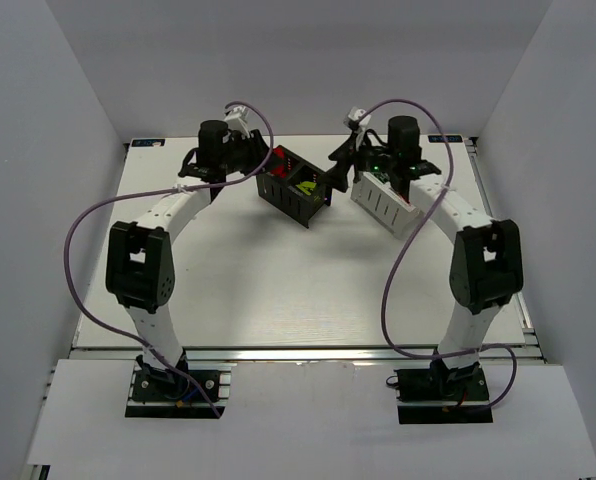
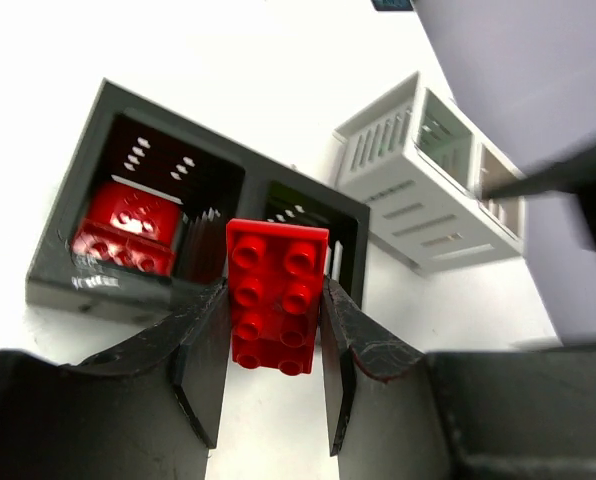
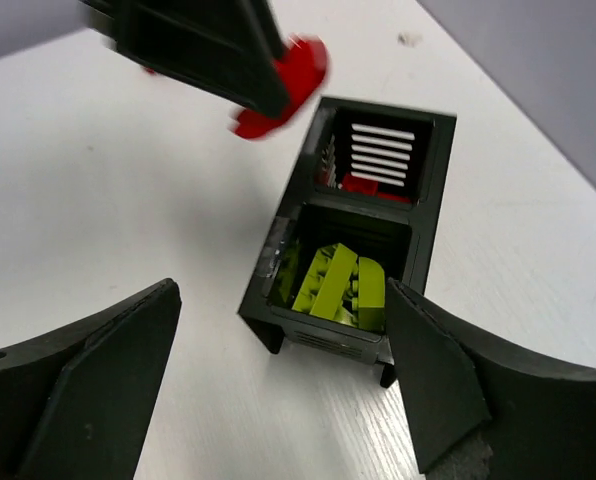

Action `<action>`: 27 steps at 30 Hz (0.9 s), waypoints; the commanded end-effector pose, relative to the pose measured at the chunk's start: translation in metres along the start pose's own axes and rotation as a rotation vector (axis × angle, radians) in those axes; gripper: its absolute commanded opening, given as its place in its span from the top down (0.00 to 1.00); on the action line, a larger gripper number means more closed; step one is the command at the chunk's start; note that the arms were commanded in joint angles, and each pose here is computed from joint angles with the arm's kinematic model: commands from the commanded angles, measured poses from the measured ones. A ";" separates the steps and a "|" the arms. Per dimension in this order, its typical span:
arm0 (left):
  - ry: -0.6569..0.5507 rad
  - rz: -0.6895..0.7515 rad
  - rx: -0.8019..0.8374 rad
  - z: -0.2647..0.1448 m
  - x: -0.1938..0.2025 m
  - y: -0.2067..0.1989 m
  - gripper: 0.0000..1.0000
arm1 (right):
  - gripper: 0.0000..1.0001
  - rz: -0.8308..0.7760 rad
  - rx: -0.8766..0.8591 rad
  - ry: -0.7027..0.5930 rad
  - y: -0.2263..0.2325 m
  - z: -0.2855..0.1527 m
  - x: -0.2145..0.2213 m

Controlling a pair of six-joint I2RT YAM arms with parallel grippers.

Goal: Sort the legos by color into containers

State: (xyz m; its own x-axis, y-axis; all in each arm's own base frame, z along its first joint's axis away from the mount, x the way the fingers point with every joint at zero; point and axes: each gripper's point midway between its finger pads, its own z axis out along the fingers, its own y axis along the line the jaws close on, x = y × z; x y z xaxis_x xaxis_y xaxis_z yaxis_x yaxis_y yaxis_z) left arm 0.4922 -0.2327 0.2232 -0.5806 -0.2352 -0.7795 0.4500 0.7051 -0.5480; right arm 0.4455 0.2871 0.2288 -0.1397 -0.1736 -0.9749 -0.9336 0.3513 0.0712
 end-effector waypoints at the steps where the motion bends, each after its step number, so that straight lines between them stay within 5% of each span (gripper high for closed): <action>1: -0.081 0.086 -0.046 0.009 -0.030 0.000 0.94 | 0.14 -0.072 -0.122 -0.091 0.025 -0.030 -0.039; 9: -0.113 0.112 -0.150 0.038 -0.031 0.020 0.84 | 0.40 -0.013 -0.201 -0.100 0.060 -0.051 -0.028; 27: -0.097 0.137 -0.264 0.068 -0.032 0.036 0.46 | 0.35 0.007 -0.195 -0.092 0.072 -0.060 -0.021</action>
State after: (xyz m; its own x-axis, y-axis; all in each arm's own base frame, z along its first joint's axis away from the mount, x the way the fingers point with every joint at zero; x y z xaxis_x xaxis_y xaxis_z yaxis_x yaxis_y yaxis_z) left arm 0.5735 -0.2398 0.1861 -0.4848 -0.1874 -0.8543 0.3078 0.8777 -0.3672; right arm 0.3694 0.2619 0.2474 -0.1884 -0.1009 -0.9769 -0.9687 0.1830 0.1679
